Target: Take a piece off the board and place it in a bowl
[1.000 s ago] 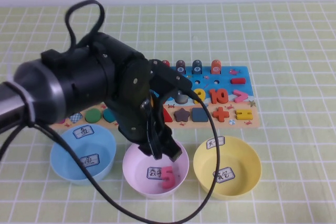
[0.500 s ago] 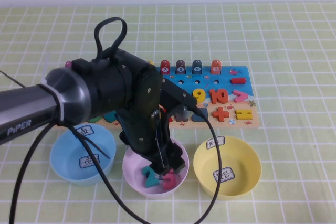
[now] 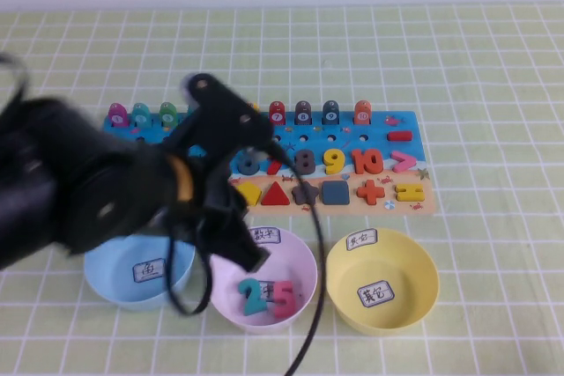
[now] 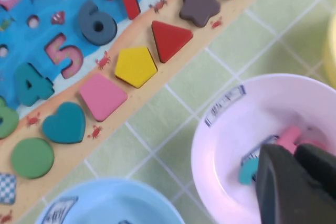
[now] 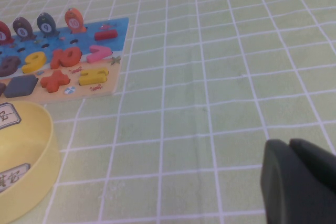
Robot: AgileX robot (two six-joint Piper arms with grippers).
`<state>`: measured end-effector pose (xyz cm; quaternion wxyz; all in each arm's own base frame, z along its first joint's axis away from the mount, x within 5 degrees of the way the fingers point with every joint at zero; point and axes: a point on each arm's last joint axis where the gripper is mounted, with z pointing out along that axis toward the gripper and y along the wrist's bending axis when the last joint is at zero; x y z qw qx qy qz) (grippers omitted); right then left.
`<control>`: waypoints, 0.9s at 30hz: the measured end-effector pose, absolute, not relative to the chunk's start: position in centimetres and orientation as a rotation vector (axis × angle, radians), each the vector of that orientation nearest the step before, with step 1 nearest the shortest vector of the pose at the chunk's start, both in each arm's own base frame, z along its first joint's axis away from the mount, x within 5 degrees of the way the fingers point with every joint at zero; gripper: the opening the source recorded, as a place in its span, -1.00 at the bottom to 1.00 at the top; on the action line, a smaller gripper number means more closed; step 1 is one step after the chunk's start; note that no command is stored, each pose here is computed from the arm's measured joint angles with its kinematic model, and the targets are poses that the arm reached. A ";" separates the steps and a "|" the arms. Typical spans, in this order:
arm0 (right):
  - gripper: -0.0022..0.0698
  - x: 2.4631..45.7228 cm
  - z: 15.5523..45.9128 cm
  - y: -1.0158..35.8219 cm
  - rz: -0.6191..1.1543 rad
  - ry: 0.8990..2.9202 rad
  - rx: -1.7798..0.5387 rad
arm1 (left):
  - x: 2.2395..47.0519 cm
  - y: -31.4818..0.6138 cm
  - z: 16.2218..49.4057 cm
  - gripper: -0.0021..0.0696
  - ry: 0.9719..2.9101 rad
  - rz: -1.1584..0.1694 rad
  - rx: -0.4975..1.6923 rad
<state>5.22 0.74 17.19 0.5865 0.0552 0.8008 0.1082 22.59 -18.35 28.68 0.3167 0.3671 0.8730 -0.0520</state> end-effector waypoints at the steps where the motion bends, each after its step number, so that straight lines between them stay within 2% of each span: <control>1: -0.99 5.2 17.2 0.7 0.252 1.867 0.129 | 21.7 -17.6 28.9 -0.89 2.272 -0.153 0.956; 7: -0.99 5.2 17.2 0.7 0.252 1.867 0.129 | 16.9 -13.9 29.0 -0.94 2.181 -0.249 0.881; 16: -0.99 5.2 17.2 0.7 0.252 1.867 0.129 | 12.9 -10.8 30.4 -0.94 2.058 -0.342 0.797; 27: -0.99 5.2 17.2 0.7 0.252 1.867 0.129 | 11.9 -9.6 30.8 -0.94 2.034 -0.305 0.810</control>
